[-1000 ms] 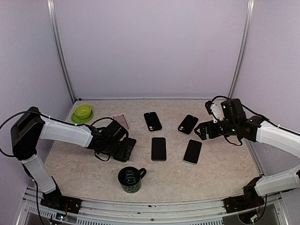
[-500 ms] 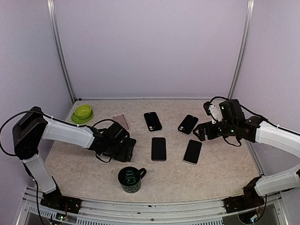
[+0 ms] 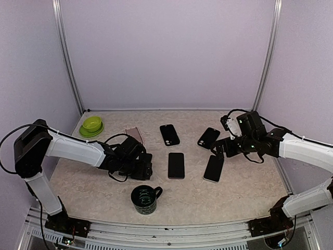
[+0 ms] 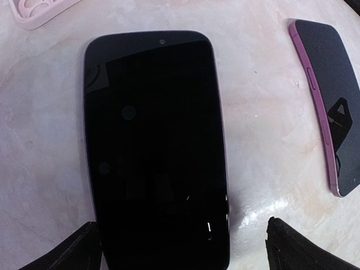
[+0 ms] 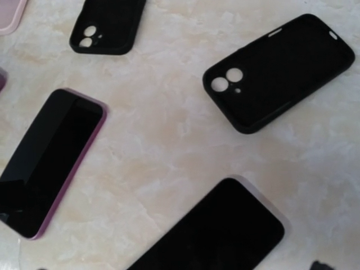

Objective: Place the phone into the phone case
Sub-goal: Move the phone to the center of the board.

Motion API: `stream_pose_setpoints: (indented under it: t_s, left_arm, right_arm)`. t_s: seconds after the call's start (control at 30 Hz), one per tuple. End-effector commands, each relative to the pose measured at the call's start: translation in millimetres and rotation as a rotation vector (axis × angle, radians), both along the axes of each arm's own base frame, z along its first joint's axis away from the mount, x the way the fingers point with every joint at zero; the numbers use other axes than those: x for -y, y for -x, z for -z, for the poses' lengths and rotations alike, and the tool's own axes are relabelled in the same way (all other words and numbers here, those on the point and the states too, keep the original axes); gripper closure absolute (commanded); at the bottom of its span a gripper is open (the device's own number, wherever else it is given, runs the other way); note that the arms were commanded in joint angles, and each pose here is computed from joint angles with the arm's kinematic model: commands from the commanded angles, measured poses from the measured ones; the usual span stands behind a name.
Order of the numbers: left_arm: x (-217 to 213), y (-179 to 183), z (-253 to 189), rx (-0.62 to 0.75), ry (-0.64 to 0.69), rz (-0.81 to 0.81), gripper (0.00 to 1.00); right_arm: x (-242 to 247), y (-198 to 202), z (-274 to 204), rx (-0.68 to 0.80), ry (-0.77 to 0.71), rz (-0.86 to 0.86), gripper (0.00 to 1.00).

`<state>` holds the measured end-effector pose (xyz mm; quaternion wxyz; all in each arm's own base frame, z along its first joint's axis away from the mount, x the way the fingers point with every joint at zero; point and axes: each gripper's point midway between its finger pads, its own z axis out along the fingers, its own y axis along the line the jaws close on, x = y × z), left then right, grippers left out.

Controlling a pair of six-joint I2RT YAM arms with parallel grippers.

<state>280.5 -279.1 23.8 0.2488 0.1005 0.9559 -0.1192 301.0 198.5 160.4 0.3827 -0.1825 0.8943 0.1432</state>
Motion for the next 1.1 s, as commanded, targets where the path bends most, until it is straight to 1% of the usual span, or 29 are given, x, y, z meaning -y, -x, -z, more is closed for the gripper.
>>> stream_pose_setpoints:
  t_s: [0.0, 0.2, 0.57, 0.63, 0.7, 0.8, 0.93, 1.07]
  left_arm:
    - [12, 22, 5, -0.073, 0.055, 0.010, 0.01]
    - [30, 22, -6, -0.078, 0.142, 0.021, 0.01]
    - [55, 18, -13, -0.076, 0.243, 0.063, 0.01]
    - [60, 13, -23, -0.044, 0.270, 0.071, 0.01]
    - [60, 9, -30, -0.014, 0.269, 0.069, 0.01]
    - [46, -4, -46, 0.055, 0.232, 0.021, 0.01]
    - [14, -22, -69, 0.131, 0.172, -0.056, 0.01]
    - [-25, -36, -94, 0.185, 0.171, -0.156, 0.01]
  right_arm:
    - [-9, -5, -9, 0.015, -0.008, 0.001, 0.00]
    - [-27, -6, -9, 0.015, 0.004, -0.028, 0.00]
    - [-72, -7, -4, 0.016, 0.043, -0.096, 0.00]
    - [-86, -8, 0, 0.014, 0.054, -0.118, 0.00]
    - [-95, -7, 1, 0.017, 0.056, -0.134, 0.00]
    - [-108, -6, 1, 0.020, 0.060, -0.154, 0.00]
    - [-126, -3, 3, 0.026, 0.072, -0.180, 0.00]
    - [-149, 0, 11, 0.023, 0.091, -0.206, 0.00]
